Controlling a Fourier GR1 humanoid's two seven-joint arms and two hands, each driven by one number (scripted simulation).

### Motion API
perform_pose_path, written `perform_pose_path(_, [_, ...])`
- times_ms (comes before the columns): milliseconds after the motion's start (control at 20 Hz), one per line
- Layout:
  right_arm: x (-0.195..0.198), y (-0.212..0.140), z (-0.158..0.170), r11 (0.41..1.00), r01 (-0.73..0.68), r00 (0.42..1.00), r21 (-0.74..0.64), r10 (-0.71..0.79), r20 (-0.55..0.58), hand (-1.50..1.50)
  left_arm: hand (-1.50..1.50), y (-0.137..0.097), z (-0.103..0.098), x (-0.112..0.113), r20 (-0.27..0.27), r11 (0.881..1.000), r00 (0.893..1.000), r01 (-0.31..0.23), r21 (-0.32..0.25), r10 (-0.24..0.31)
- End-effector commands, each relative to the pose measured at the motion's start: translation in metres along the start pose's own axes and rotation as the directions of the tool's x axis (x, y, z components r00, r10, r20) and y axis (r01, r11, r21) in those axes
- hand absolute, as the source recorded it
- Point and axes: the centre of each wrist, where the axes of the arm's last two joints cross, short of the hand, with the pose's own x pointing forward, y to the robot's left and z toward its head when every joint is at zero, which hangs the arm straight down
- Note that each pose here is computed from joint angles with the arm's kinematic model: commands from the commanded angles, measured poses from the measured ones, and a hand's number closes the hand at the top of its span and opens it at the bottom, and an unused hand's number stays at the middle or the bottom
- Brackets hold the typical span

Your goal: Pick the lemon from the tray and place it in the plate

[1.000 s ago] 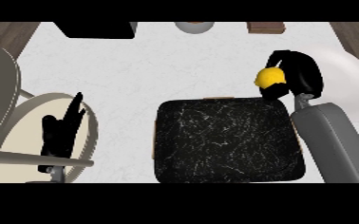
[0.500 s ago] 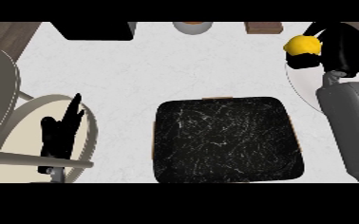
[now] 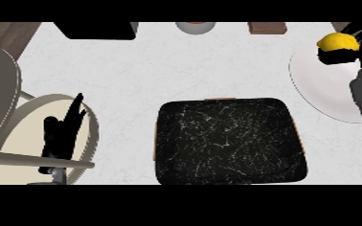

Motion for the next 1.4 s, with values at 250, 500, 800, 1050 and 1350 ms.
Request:
perform_pose_path(250, [-0.053,0.012,-0.015,0.994,-0.062,0.994,0.088,0.069,-0.079,1.5,0.0,-0.023,-0.003,0.015,0.045,0.998,0.998,-0.04,-0.043,0.042])
perform_pose_path(500, [-0.082,0.013,-0.015,0.962,-0.016,0.989,0.273,0.056,-0.14,1.5,0.0,-0.024,-0.013,0.014,0.039,0.996,0.998,-0.05,-0.068,0.053])
perform_pose_path(800, [-0.117,0.007,-0.01,0.875,-0.013,0.973,0.485,0.123,-0.196,-1.5,0.0,-0.024,-0.004,0.003,0.044,0.996,0.997,-0.053,-0.074,0.057])
perform_pose_path(1050, [-0.108,0.0,-0.018,0.874,0.031,0.997,0.485,0.008,-0.077,-1.5,0.0,-0.044,-0.003,0.02,0.033,0.998,0.999,-0.04,-0.049,0.041])
perform_pose_path(1350, [-0.122,-0.001,-0.013,0.857,0.421,0.899,0.296,-0.437,-0.012,-1.5,0.0,-0.014,-0.002,0.012,0.015,0.997,0.999,-0.043,-0.057,0.044])
